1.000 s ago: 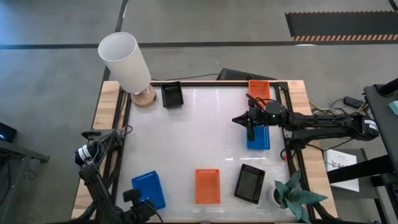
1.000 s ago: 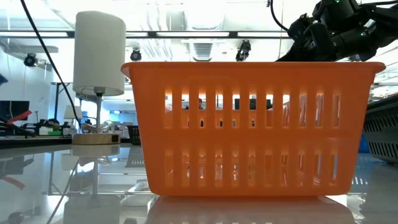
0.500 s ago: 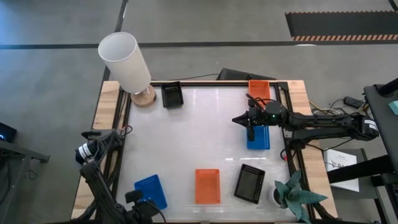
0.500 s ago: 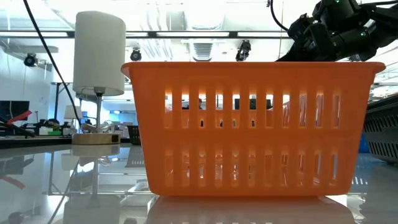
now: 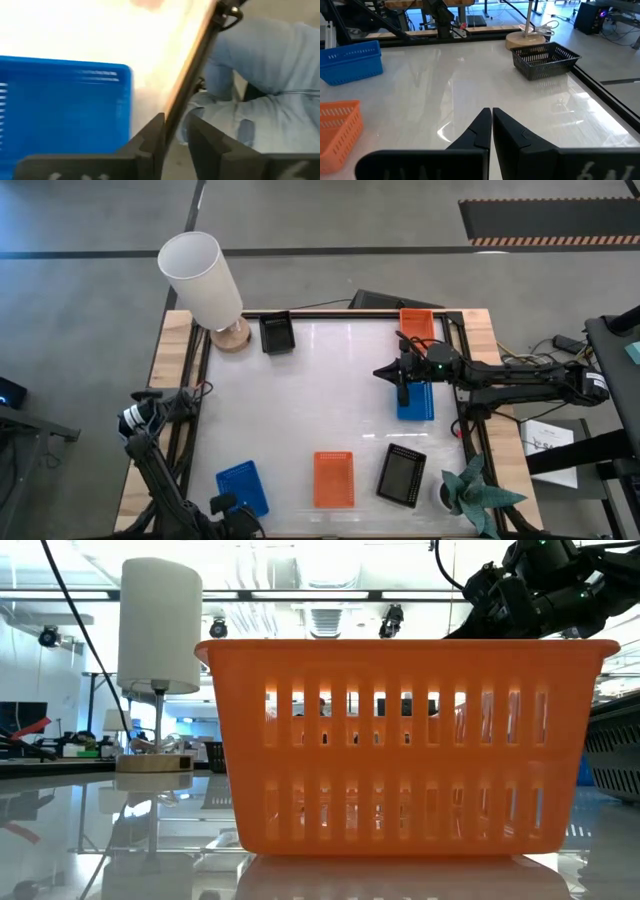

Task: Stack baskets by color
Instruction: Stack the top blue bin on top of the bottom left blue bin

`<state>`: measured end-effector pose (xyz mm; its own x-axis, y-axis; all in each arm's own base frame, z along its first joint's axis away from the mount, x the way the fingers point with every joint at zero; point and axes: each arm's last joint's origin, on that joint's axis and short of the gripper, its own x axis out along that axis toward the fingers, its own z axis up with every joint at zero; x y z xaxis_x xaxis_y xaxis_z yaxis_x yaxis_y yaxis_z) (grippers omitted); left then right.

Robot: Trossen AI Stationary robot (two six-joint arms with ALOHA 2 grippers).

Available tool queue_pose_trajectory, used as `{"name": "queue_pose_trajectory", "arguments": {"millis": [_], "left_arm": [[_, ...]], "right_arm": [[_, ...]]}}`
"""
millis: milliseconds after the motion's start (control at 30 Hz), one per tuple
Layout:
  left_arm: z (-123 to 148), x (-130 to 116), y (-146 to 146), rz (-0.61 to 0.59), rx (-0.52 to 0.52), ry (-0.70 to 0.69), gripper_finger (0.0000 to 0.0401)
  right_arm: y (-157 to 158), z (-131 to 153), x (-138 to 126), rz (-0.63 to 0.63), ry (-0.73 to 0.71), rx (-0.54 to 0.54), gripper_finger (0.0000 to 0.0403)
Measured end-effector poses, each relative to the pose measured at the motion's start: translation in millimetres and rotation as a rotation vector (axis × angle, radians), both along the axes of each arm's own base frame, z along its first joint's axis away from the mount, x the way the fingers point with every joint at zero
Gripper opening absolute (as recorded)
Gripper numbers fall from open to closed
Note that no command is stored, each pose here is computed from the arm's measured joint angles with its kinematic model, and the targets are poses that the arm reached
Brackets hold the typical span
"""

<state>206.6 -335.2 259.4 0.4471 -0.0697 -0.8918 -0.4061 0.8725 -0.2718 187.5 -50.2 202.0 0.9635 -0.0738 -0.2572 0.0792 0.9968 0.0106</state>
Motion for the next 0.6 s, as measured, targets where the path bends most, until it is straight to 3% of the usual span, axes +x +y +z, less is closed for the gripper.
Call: {"name": "queue_pose_trajectory", "arguments": {"millis": [200, 600], "left_arm": [[-16.2, 9.3, -6.6, -0.037, -0.101, -0.039, 0.0004], [-34.4, 4.7, 1.3, -0.071, -0.115, 0.178, 0.0]], "right_arm": [[0.0, 0.0, 0.0, 0.001, 0.0, -0.004, 0.0009], [0.0, -0.3, -0.1, 0.003, 0.002, -0.01, 0.0009]]}}
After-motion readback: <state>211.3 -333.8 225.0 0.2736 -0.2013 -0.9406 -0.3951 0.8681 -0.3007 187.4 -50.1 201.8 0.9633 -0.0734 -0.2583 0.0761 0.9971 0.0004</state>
